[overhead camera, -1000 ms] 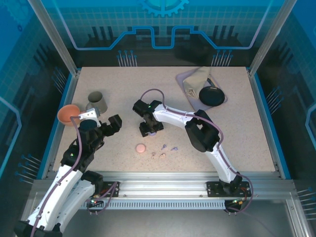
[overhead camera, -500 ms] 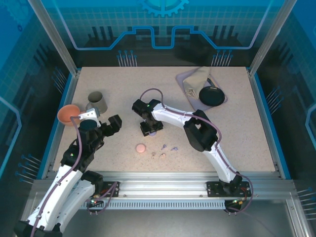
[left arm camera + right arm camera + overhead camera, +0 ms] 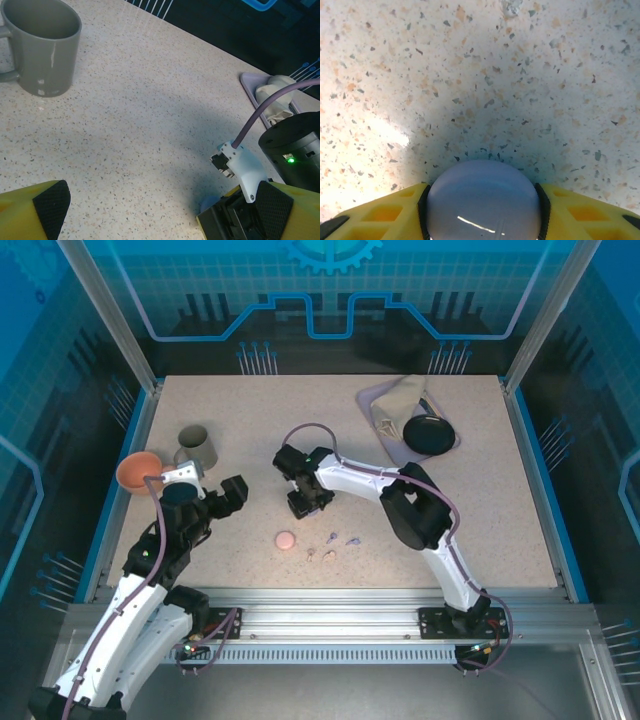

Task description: Insert the wireless bluetooth earbuds into the charging case

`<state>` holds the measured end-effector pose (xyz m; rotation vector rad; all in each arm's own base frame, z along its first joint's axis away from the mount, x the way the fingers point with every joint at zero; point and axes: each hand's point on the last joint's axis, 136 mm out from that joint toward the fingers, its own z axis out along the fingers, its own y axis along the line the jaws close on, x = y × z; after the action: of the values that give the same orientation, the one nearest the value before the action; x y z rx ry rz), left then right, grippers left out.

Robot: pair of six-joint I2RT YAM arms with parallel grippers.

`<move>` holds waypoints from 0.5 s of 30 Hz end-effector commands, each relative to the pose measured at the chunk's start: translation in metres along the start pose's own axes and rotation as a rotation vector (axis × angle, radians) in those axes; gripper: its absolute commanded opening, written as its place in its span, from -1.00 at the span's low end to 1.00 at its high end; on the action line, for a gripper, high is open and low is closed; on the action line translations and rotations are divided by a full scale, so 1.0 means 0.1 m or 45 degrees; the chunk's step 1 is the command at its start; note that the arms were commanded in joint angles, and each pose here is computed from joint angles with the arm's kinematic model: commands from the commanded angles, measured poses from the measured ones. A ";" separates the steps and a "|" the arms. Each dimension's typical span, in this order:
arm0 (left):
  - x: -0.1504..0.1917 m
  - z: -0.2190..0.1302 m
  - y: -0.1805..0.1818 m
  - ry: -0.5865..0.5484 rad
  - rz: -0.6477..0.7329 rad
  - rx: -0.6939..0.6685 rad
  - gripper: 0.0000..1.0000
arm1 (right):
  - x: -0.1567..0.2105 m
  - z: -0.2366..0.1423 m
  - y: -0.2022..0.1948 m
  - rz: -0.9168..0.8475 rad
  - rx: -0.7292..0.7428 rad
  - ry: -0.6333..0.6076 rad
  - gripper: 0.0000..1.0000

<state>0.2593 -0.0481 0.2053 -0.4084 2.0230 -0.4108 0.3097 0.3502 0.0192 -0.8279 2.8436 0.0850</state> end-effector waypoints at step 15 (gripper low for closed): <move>0.29 0.16 -0.92 0.421 0.009 0.590 0.88 | 0.30 -1.22 -0.32 -0.484 -0.171 -0.599 0.03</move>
<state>0.2677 -0.1138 0.1779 -0.2221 2.2357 -0.7618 0.2802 0.2941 0.1085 -1.1027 2.3995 0.3094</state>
